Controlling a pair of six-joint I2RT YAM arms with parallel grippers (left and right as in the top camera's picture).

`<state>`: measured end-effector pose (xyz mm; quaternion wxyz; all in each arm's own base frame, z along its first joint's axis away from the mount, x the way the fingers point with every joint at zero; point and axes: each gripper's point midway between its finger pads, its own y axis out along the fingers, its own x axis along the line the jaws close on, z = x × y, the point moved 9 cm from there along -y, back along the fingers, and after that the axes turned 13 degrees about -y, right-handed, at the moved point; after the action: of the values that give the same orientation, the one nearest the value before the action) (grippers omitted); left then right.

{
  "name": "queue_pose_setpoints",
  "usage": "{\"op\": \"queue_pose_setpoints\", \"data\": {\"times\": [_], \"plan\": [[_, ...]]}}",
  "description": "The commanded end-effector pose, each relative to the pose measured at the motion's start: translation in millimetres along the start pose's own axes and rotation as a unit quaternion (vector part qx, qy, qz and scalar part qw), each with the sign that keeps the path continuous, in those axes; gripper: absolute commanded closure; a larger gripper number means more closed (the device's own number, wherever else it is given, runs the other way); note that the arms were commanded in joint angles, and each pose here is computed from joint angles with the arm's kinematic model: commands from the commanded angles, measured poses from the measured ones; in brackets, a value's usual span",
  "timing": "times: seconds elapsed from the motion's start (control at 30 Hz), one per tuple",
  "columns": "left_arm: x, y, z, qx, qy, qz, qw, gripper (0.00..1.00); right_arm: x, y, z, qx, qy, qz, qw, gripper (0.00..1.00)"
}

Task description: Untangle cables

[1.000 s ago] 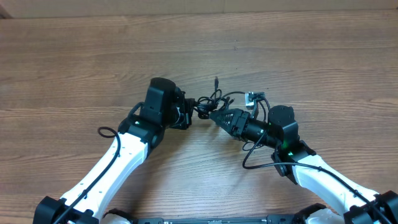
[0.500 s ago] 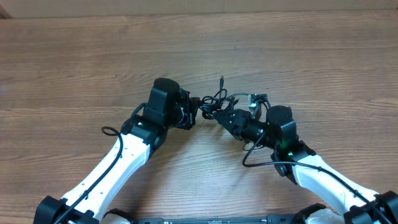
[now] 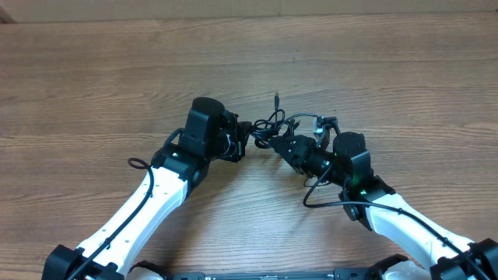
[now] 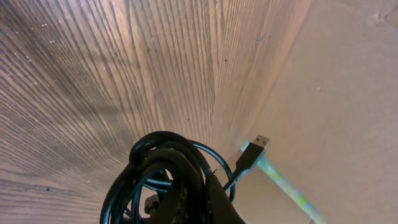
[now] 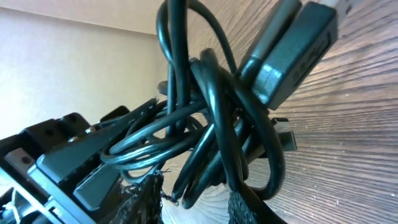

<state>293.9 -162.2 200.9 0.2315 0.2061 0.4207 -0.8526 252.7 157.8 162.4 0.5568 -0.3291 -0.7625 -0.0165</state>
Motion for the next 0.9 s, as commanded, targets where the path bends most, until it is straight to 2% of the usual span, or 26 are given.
{"op": "queue_pose_setpoints", "data": {"times": [0.0, 0.27, 0.57, 0.87], "plan": [[-0.1, -3.7, 11.7, 0.041, 0.012, -0.011, 0.999, 0.96, 1.1, -0.1, -4.6, -0.018, -0.002, 0.009, 1.000, 0.67], [0.3, -3.8, 13.2, 0.049, 0.013, -0.014, 0.999, 0.96, -0.2, -0.1, -4.0, -0.017, 0.000, 0.014, 1.000, 0.72], [0.2, -3.8, 13.0, 0.048, 0.013, -0.014, 0.999, 0.96, 0.2, -0.1, -3.4, -0.013, 0.001, 0.011, 1.000, 0.95], [-1.9, -3.5, 9.1, 0.025, 0.012, 0.000, 1.000, 0.96, 4.4, -0.2, 2.0, 0.021, 0.000, -0.014, 1.000, 0.96]]}}
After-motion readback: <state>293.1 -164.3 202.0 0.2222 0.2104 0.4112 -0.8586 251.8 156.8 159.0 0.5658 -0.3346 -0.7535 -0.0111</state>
